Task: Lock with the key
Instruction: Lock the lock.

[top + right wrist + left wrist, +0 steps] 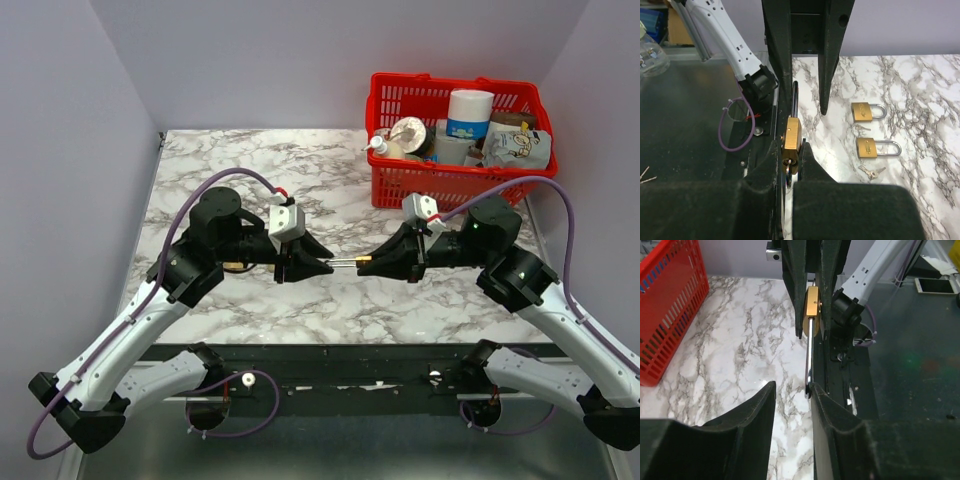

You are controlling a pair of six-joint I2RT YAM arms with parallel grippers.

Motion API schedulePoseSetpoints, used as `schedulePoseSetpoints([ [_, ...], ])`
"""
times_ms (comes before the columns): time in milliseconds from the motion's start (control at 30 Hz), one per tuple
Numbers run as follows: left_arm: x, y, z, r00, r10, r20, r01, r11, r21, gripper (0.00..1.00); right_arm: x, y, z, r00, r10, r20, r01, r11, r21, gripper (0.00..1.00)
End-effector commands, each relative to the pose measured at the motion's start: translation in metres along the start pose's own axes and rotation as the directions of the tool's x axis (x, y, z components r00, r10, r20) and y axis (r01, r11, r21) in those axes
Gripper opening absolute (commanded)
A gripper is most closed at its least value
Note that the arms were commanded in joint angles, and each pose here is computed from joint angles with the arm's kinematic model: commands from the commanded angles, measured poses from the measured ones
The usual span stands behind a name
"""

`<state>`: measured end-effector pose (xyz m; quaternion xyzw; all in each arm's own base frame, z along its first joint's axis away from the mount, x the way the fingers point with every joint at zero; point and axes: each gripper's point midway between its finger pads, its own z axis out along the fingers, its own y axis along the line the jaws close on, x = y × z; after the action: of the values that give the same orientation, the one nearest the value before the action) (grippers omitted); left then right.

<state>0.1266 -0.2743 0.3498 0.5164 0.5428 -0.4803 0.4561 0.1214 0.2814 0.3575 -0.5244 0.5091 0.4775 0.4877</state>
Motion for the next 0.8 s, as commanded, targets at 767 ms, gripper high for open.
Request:
schedulePoseSetpoints([
  [767, -0.026, -0.012, 0.020, 0.993, -0.100, 0.066, 0.095, 0.992, 0.083, 0.00, 0.000, -0.013, 0.010, 0.999, -0.041, 0.021, 0.041, 0.999, 0.014, 0.01],
])
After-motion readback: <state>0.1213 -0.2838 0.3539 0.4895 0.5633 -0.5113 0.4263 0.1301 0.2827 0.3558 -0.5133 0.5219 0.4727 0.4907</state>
